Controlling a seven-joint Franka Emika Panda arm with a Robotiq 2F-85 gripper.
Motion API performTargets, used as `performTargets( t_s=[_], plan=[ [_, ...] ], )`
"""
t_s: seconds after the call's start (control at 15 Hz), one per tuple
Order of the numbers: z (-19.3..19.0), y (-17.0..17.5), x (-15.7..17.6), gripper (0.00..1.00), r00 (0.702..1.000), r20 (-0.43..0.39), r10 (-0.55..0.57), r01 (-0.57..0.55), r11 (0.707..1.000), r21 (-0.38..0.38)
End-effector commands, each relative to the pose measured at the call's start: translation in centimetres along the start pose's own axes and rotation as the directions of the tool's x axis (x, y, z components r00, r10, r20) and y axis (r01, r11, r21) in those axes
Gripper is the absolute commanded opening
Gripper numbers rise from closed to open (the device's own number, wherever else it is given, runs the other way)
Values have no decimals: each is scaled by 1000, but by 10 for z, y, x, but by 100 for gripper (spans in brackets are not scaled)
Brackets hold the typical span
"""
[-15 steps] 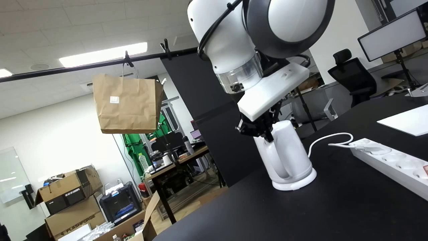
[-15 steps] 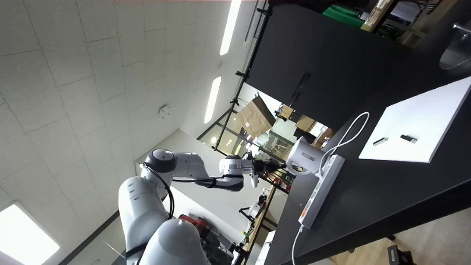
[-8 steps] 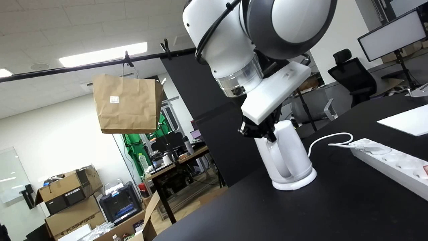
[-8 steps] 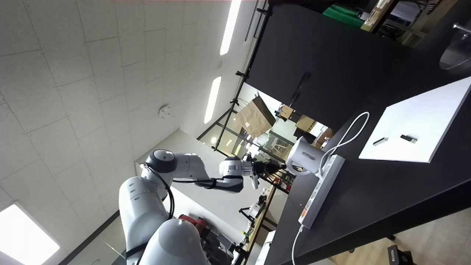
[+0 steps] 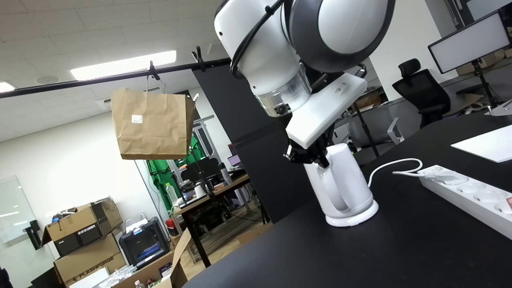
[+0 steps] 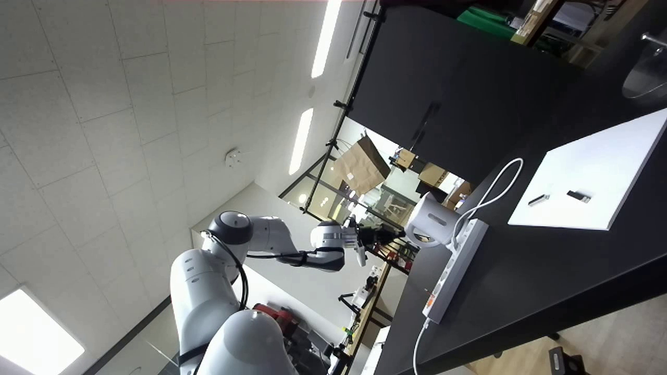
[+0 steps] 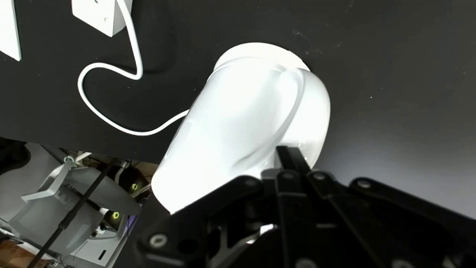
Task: Turn on the electric kettle
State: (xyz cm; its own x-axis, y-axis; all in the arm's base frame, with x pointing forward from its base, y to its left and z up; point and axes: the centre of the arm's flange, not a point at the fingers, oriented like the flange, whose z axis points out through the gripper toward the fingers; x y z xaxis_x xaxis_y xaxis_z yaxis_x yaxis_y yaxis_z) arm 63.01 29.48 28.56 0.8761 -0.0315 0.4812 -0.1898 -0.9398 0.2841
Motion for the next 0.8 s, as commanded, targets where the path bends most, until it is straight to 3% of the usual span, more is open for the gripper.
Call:
performTargets(
  t_s=[0.0,0.33,0.73],
  plan=[
    [-7,1,25,0,999,21,24,-24,1000,3],
    [-37,-1,46,0,997,68,29,-34,997,65],
    [-72,1,64,0,997,52,53,-59,991,123]
  ],
)
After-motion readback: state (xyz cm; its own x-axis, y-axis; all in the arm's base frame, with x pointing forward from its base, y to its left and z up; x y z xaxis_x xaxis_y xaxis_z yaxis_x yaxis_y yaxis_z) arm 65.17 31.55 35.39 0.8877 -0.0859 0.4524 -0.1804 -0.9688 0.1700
